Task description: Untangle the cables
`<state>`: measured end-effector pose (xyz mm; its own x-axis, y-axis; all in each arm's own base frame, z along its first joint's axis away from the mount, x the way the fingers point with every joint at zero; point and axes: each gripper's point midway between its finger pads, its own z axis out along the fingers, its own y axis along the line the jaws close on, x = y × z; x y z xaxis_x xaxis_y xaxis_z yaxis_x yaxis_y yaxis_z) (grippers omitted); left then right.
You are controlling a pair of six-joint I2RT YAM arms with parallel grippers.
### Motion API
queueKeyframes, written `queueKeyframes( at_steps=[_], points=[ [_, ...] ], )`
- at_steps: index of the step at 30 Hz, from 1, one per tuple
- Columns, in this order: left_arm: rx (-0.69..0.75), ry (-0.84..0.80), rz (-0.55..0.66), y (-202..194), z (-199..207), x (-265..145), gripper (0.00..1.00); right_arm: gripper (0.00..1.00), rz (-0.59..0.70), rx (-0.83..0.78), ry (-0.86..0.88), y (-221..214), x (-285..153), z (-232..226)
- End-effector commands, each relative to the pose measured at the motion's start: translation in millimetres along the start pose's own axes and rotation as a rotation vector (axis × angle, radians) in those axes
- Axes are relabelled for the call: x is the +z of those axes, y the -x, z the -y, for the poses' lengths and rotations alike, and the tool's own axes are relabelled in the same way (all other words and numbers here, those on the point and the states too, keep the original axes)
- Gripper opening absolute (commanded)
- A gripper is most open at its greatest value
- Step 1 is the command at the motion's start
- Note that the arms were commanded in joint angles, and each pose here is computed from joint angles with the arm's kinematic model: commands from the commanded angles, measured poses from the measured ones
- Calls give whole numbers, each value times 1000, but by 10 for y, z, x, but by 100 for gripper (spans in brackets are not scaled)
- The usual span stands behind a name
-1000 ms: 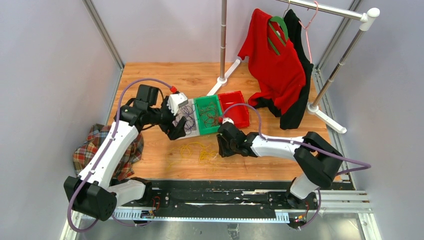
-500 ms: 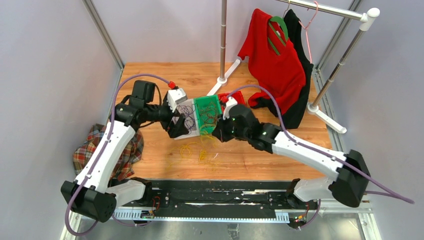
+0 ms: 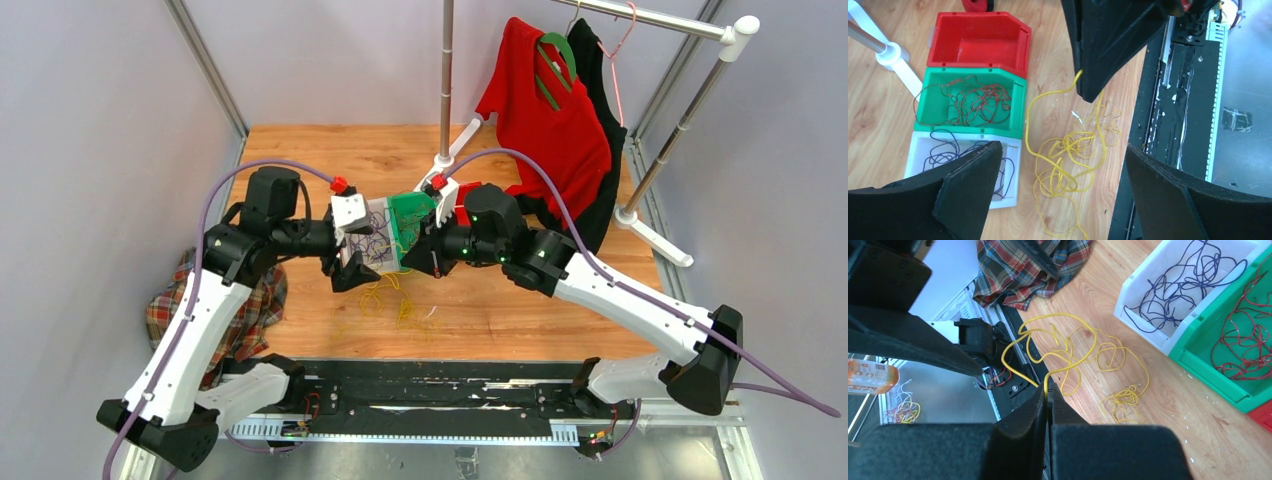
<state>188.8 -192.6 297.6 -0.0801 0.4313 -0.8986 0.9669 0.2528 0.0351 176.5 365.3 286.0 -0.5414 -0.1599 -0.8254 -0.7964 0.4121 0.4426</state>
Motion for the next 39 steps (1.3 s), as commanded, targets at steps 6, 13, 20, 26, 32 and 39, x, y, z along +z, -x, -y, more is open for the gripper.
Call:
queueKeyframes(
  at_steps=[6, 13, 20, 26, 32, 39],
  points=[
    [-8, 64, -53, -11, 13, -140, 98, 1, 2, -139, -424, 98, -301, 707],
    [-66, 297, -235, -444, -349, -258, 98, 0, -48, -97, -783, 16, -656, 1755],
    [-130, 258, -270, -684, -247, -164, 98, 1, -101, -96, -937, 76, -651, 2388],
    [-144, 243, -280, -739, -224, -137, 98, 1, -159, -109, -1013, 97, -505, 2803],
    [-133, 243, -302, -818, -203, -152, 98, 1, -211, -112, -1019, 59, -220, 3106],
    [-96, 242, -354, -965, -218, -164, 98, 52, -205, -100, -995, 120, -147, 3109]
  ],
)
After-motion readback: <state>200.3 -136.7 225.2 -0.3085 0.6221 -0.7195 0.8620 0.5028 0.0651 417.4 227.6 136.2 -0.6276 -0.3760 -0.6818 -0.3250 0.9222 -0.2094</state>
